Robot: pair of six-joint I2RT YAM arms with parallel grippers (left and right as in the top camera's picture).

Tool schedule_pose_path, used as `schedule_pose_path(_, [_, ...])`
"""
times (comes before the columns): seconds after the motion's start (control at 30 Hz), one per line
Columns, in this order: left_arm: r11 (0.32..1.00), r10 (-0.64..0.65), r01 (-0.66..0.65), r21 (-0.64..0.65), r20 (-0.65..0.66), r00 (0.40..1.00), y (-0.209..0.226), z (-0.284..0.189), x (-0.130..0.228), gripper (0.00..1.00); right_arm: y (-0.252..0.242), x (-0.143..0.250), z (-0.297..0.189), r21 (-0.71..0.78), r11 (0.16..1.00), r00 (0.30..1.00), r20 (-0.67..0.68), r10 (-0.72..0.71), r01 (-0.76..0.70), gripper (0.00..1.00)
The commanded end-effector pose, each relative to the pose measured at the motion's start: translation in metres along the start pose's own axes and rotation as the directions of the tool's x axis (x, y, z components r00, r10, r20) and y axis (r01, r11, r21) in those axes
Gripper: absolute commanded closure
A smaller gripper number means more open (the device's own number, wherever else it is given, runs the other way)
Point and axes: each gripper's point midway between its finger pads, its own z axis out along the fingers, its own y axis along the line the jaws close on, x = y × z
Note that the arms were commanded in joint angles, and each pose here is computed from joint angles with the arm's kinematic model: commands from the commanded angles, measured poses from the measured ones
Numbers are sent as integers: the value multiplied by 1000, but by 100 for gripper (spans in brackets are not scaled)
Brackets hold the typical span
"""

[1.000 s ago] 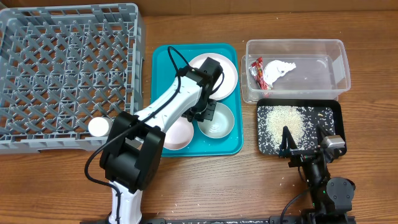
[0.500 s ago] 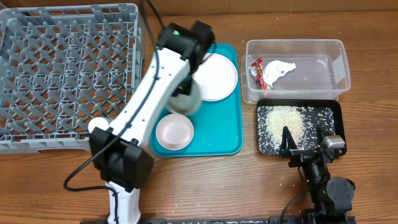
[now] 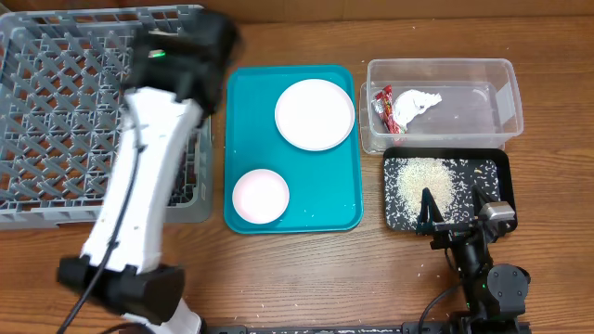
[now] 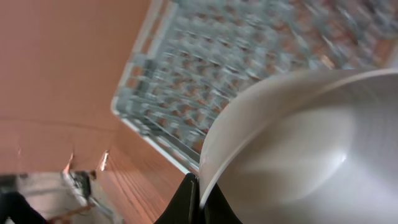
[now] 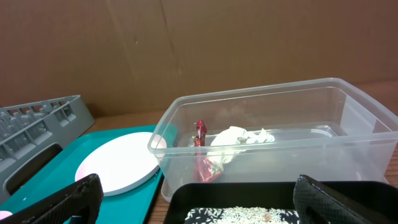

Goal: Sort waste into correct bins and load items into the dishwasher
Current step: 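Lift the grey bowl with the left gripper toward the dish rack, then lower the grey bowl into the dish rack and open the left gripper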

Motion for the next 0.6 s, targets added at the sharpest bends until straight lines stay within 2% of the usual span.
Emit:
schedule_pose_path(0.0, [981,-42,48,-186,35,999,20,28,-14,96,-2,1,0,7,1000,1000,9,-4,4,1])
schedule_pose_path(0.1, [949,8,-2,-316,16,1000,24,54,-19,96,-2,1,0,7,1000,1000,9,-4,4,0])
schedule_pose_path(0.2, [936,-15,0,-351,-40,999,16,84,-14,96,-2,1,0,7,1000,1000,9,-4,4,0])
schedule_pose_path(0.33, [912,44,-88,-400,-117,992,-1,119,-6,96,-2,1,0,6,1000,1000,9,-4,4,0])
schedule_pose_path(0.57, [893,88,-142,-427,-145,985,-30,152,-1,96,-2,1,0,7,1000,1000,9,-4,4,0])
